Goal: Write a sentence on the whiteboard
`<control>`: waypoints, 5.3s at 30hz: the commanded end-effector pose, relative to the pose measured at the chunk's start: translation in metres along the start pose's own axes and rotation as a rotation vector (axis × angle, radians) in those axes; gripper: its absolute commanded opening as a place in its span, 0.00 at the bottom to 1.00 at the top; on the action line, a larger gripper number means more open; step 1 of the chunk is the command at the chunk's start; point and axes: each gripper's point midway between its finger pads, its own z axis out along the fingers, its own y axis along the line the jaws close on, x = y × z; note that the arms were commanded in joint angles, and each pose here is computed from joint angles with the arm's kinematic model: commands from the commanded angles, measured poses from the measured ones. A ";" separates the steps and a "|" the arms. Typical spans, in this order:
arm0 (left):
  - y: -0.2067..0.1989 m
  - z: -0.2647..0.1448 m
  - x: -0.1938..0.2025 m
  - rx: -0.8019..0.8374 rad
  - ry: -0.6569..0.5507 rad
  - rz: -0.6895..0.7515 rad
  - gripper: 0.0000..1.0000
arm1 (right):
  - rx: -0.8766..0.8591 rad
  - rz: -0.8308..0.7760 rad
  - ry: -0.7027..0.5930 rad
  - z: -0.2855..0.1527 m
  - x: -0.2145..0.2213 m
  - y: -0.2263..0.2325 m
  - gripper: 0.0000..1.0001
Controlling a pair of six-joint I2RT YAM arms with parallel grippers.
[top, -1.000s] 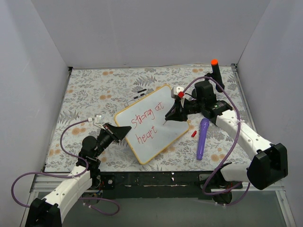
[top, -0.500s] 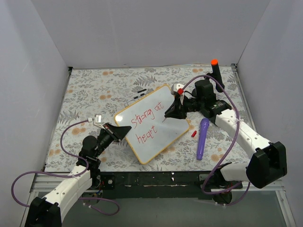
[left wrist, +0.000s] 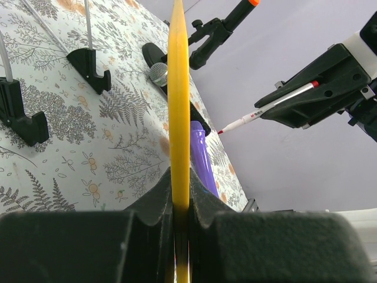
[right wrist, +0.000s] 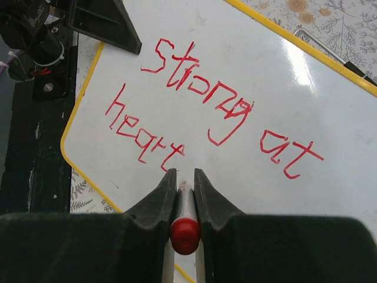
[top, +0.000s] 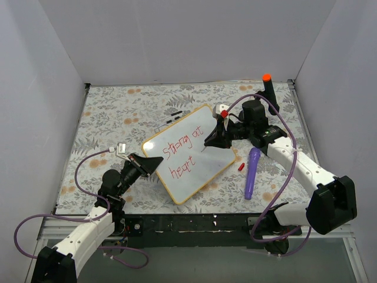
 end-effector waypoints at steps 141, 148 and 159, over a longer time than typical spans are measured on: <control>-0.040 -0.003 -0.027 0.162 -0.124 -0.048 0.00 | 0.039 0.051 0.005 0.027 -0.008 -0.038 0.01; -0.039 -0.003 -0.027 0.159 -0.122 -0.046 0.00 | -0.005 0.060 0.011 0.032 -0.001 -0.029 0.01; -0.039 -0.005 -0.029 0.156 -0.137 -0.043 0.00 | -0.038 0.075 0.065 0.032 0.018 -0.018 0.01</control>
